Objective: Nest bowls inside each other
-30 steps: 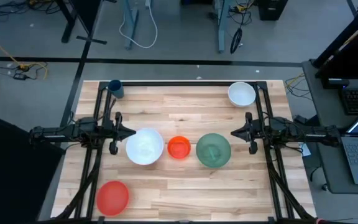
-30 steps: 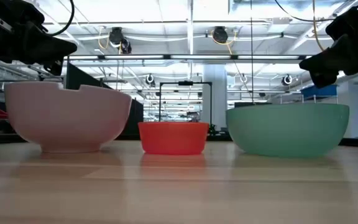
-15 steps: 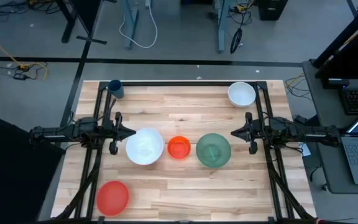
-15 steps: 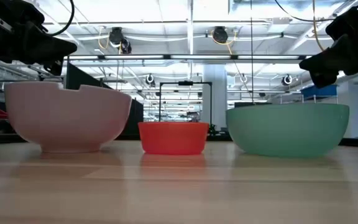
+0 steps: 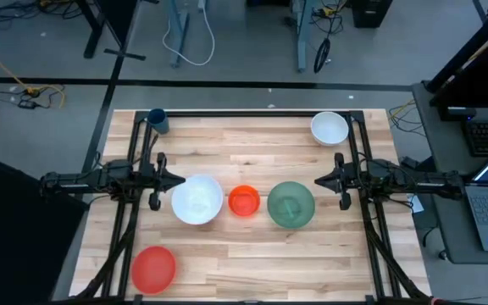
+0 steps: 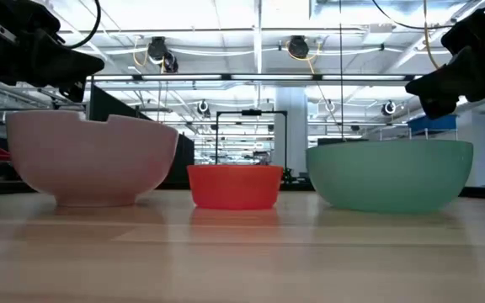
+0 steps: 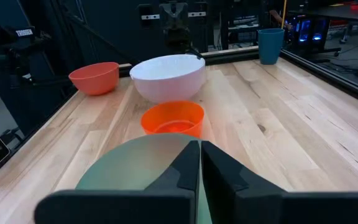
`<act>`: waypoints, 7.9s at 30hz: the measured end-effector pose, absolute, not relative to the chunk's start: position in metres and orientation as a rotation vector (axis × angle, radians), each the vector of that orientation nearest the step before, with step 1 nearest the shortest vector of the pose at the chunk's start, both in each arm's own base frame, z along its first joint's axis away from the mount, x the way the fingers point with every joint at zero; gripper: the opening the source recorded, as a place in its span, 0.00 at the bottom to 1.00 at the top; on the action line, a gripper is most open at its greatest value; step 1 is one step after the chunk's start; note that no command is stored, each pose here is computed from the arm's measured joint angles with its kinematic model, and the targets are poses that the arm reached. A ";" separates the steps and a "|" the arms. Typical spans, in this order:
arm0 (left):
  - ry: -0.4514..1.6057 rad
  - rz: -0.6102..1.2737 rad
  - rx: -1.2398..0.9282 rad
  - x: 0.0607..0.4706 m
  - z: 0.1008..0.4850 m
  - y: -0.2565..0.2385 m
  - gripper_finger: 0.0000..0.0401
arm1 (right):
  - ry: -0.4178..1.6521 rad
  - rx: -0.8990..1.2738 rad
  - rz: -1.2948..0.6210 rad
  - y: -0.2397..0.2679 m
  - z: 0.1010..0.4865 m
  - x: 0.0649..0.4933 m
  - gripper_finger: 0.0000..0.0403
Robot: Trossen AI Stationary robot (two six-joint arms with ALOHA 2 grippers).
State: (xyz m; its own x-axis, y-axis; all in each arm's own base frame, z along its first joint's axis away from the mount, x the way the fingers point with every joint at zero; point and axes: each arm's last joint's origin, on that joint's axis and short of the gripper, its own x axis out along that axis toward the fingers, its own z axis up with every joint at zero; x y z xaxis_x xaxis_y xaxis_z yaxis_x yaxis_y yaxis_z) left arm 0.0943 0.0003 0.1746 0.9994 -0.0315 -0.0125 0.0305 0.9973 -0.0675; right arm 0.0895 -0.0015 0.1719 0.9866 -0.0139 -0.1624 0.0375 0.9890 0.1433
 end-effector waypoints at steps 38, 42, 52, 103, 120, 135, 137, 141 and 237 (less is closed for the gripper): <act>0.013 -0.031 -0.067 0.094 0.175 0.000 0.00 | 0.162 0.147 -0.026 -0.001 0.172 0.090 0.00; 0.013 -0.031 -0.067 0.094 0.175 0.000 0.00 | 0.162 0.147 -0.027 -0.002 0.172 0.090 0.00; 0.011 -0.031 -0.067 0.094 0.175 0.000 0.00 | 0.162 0.147 -0.027 -0.002 0.172 0.090 0.00; 0.030 -0.015 -0.098 0.094 0.173 0.001 0.00 | 0.149 0.134 -0.067 -0.003 0.174 0.094 0.00; 0.058 -0.015 -0.126 0.094 0.170 0.001 0.00 | 0.170 0.086 -0.085 -0.004 0.173 0.096 0.00; 0.045 0.035 -0.231 0.094 0.171 0.002 0.00 | 0.174 -0.060 -0.071 -0.004 0.173 0.096 0.00; 0.033 0.036 -0.231 0.094 0.175 0.002 0.00 | 0.172 -0.073 -0.069 -0.004 0.173 0.096 0.00; 0.025 0.063 -0.225 0.093 0.184 0.003 0.00 | 0.141 -0.074 -0.068 -0.003 0.176 0.097 0.00; 0.773 -0.055 -0.168 0.428 0.278 0.032 0.00 | 0.440 -0.253 -0.164 -0.008 0.321 0.118 0.00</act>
State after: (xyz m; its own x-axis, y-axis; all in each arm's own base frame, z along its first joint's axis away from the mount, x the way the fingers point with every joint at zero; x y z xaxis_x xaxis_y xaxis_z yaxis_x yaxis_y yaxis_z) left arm 0.4285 0.0319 0.2781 0.7152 -0.1108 -0.6900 -0.0122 0.9852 -0.1709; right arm 0.1179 -0.0080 0.3207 0.8922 -0.2104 -0.3996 0.1016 0.9556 -0.2765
